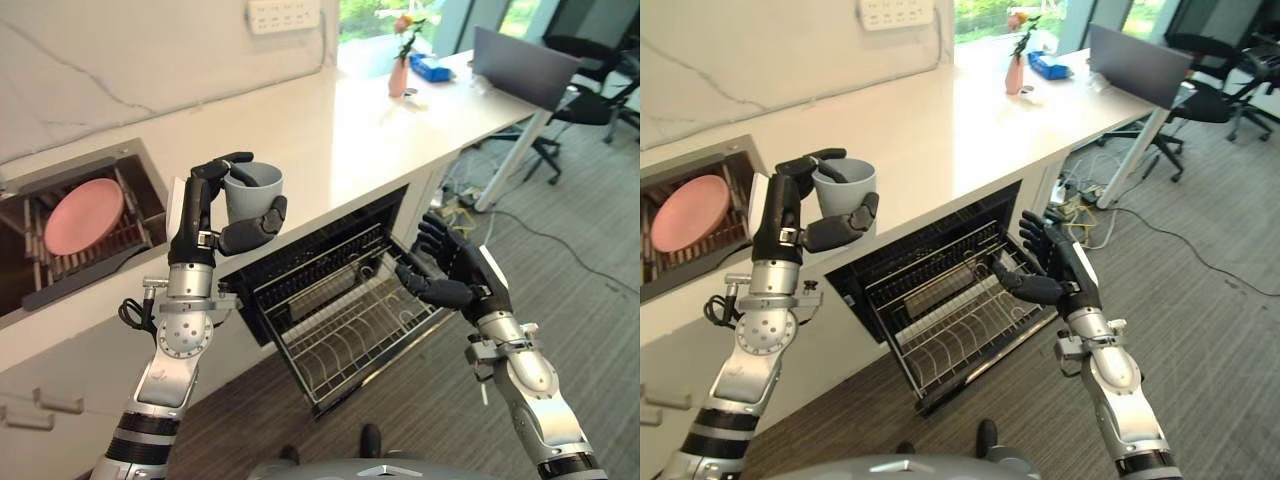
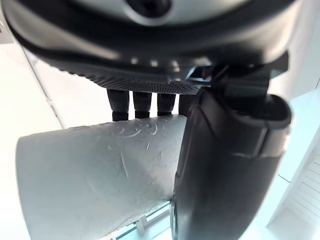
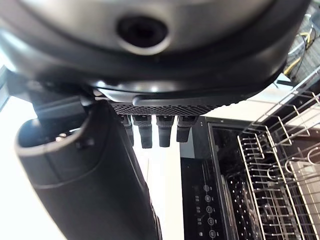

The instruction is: Place the dishes in the dishwasher.

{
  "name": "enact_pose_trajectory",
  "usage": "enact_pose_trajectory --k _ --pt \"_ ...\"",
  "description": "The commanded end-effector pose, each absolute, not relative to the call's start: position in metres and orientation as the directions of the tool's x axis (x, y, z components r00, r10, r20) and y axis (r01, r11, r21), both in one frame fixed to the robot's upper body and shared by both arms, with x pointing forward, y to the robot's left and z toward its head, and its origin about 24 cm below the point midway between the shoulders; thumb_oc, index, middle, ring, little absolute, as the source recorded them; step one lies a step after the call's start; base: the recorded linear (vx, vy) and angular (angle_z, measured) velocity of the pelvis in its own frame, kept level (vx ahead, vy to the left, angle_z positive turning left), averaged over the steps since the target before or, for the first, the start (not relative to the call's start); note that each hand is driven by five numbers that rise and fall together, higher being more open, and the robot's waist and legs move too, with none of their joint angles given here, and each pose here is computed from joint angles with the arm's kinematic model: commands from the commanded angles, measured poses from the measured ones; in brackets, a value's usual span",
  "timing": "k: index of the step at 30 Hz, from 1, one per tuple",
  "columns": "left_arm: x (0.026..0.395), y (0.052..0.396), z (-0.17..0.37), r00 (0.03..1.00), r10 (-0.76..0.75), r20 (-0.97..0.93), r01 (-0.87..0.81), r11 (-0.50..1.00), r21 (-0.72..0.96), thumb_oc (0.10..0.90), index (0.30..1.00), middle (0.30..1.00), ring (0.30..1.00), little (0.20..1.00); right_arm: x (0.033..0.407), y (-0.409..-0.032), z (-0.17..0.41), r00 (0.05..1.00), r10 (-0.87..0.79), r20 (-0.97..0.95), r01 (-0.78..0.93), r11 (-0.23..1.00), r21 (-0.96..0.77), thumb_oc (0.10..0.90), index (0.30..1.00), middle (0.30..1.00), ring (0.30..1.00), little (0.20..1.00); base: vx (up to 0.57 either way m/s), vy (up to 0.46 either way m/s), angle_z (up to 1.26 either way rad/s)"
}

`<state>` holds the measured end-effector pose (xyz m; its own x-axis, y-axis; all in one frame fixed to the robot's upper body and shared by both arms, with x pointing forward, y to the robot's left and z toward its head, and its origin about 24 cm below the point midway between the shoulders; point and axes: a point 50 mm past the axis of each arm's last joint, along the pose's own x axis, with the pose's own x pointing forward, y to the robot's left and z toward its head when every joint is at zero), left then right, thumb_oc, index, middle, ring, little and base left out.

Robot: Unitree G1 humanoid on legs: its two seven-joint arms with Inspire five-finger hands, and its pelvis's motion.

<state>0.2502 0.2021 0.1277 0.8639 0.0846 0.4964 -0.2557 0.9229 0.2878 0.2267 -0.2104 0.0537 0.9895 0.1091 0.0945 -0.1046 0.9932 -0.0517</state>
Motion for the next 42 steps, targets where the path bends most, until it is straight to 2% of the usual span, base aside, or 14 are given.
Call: enact_pose_trajectory --k 1,12,13,17,27,34,42 --pt "0.251 0.185 0.184 0.678 -0.024 0.735 -0.201 0.955 0.217 0.400 0.300 0.300 0.300 0.300 0.237 -0.214 0.108 0.923 0.098 0.373 -0.088 0.995 -0.043 0.800 0.900 0.900 0.900 0.900 -0.04 0.078 0.34" --pt "0.261 0.165 0.193 0.656 -0.092 0.749 -0.148 0.958 0.247 0.400 0.300 0.300 0.300 0.300 0.235 -0.213 0.115 0.911 0.063 0.407 -0.080 0.996 0.024 0.800 0.900 0.900 0.900 0.900 -0.03 0.219 -0.18" --pt "0.264 0.147 0.199 0.630 -0.168 0.758 -0.088 0.955 0.284 0.400 0.300 0.300 0.300 0.300 0.232 -0.208 0.106 0.923 0.055 0.381 -0.074 0.997 0.038 0.800 0.900 0.900 0.900 0.900 -0.10 0.310 -0.26" --pt "0.268 0.134 0.205 0.605 -0.217 0.766 -0.069 0.944 0.322 0.400 0.300 0.300 0.300 0.300 0.235 -0.186 0.108 0.908 0.143 0.394 -0.173 0.984 0.042 0.800 0.900 0.900 0.900 0.900 -0.28 0.451 -1.53" --pt "0.275 0.134 0.221 0.556 -0.184 0.811 -0.152 0.936 0.316 0.400 0.300 0.300 0.300 0.300 0.247 -0.169 0.125 0.871 0.217 0.440 -0.259 0.965 0.036 0.800 0.900 0.900 0.900 0.900 0.00 -0.060 -0.12" --pt "0.275 0.120 0.215 0.567 -0.226 0.792 -0.098 0.936 0.337 0.400 0.300 0.300 0.300 0.300 0.252 -0.161 0.136 0.851 0.235 0.469 -0.277 0.961 0.021 0.800 0.900 0.900 0.900 0.900 -0.01 -0.058 0.09" --pt "0.276 0.105 0.206 0.593 -0.261 0.762 -0.023 0.940 0.340 0.400 0.300 0.300 0.300 0.300 0.255 -0.153 0.135 0.855 0.226 0.468 -0.299 0.950 0.088 0.800 0.900 0.900 0.900 0.900 0.00 -0.024 0.00"
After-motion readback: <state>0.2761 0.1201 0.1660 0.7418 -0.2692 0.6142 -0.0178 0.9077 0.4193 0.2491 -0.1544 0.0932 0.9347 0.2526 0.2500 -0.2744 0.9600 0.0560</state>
